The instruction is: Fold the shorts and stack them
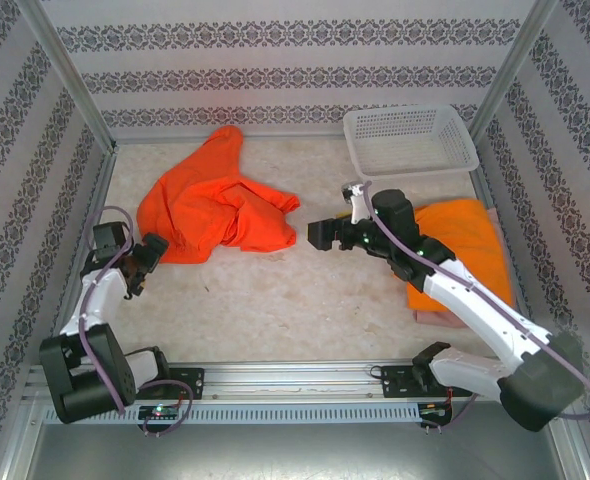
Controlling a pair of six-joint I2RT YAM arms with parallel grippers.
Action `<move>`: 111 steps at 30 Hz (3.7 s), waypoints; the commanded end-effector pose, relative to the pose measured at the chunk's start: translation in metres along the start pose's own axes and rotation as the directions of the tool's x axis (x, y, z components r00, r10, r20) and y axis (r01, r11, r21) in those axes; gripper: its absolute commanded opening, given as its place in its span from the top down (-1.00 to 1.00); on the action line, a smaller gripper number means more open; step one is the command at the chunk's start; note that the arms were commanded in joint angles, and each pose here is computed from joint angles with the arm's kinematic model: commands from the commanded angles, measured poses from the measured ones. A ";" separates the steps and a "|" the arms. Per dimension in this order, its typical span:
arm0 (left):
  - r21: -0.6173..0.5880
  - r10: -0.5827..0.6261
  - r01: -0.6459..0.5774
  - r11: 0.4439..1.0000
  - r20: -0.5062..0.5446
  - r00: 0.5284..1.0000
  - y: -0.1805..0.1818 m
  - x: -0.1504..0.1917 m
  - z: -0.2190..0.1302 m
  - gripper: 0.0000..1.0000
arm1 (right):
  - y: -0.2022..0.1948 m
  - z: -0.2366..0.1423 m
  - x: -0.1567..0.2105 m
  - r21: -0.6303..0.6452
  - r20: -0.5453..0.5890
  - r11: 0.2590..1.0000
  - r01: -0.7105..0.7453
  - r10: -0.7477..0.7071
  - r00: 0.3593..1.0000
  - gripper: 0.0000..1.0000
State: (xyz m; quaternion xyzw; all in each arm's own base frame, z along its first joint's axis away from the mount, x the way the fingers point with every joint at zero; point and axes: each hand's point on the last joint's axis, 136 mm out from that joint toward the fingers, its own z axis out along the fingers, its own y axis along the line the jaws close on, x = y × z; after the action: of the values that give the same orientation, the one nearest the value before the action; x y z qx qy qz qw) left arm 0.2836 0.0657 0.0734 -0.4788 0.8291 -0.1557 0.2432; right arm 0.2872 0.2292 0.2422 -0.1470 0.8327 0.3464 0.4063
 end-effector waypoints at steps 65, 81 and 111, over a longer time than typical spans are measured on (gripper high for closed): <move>-0.077 0.422 -0.579 0.811 0.762 0.491 -0.316 -0.137 -0.359 1.00 | 0.004 0.041 0.029 -0.020 -0.101 0.999 -0.040 0.038 0.994 -0.95; 0.372 0.780 -0.802 0.467 0.254 0.572 -0.409 0.156 -0.070 -0.23 | -0.104 -0.030 0.077 0.235 0.029 0.924 -0.301 0.303 0.953 -0.95; 0.089 0.679 -0.673 0.734 -0.111 0.726 -0.154 0.056 0.038 -0.63 | -0.030 0.077 0.049 0.270 -0.159 0.958 -0.091 0.138 0.978 -0.96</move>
State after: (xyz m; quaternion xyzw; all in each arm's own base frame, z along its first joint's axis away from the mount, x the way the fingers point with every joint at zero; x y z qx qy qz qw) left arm 0.3705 -0.0655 0.0986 -0.1426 0.9601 -0.1145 0.2116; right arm 0.3219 0.2835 0.1569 -0.0977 0.9069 0.2541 0.3216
